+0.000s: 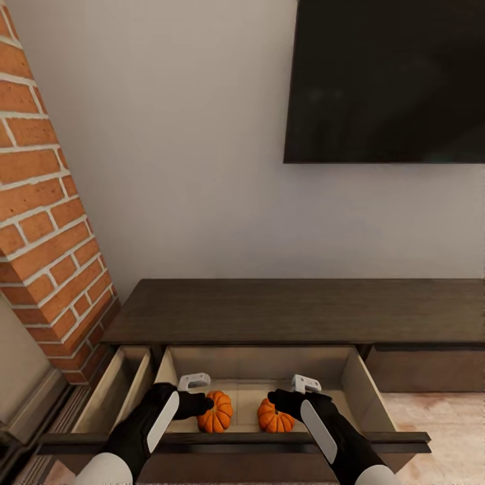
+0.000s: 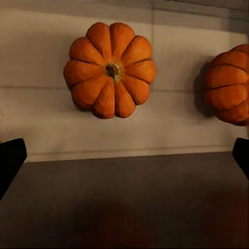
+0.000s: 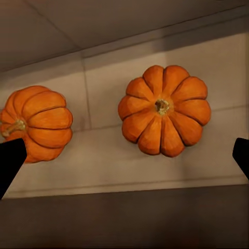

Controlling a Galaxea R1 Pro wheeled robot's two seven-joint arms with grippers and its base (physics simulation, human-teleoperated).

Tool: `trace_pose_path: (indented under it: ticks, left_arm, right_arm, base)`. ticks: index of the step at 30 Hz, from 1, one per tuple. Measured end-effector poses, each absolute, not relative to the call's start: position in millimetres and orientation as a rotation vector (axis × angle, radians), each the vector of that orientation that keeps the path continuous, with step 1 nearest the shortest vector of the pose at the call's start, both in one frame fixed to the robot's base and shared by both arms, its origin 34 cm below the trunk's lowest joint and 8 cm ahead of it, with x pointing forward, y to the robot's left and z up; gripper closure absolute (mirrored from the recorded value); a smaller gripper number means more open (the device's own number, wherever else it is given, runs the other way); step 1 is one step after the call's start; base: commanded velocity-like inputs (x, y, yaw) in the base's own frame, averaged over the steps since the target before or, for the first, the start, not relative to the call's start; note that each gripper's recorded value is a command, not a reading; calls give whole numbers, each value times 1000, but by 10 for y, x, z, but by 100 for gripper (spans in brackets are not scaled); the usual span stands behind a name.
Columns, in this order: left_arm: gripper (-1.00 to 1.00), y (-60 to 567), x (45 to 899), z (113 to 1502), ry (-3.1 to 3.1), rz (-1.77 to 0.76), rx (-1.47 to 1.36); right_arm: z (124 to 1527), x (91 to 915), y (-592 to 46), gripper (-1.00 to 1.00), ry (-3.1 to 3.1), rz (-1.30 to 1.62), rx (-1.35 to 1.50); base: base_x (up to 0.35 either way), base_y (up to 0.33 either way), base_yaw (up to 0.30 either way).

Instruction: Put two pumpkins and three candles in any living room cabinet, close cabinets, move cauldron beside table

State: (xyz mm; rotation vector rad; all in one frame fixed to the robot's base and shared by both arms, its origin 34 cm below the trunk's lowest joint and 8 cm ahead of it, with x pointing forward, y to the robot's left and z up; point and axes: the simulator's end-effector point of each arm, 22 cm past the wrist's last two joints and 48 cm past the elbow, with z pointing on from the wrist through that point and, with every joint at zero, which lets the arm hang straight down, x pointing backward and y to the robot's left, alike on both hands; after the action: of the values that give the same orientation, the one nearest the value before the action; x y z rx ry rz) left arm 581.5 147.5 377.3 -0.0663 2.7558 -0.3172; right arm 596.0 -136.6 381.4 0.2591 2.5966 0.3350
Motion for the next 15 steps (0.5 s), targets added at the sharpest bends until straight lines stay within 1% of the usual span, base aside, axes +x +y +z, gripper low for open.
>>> trace_pose_path:
  ticks: [15]
  left_arm:
    - [-100, 1506, 5964, 4192, 2741, -301, -63]
  right_arm:
    - [4195, 6079, -1339, -100, 2580, 346, 258]
  base:
    - [-8, 0, 0]
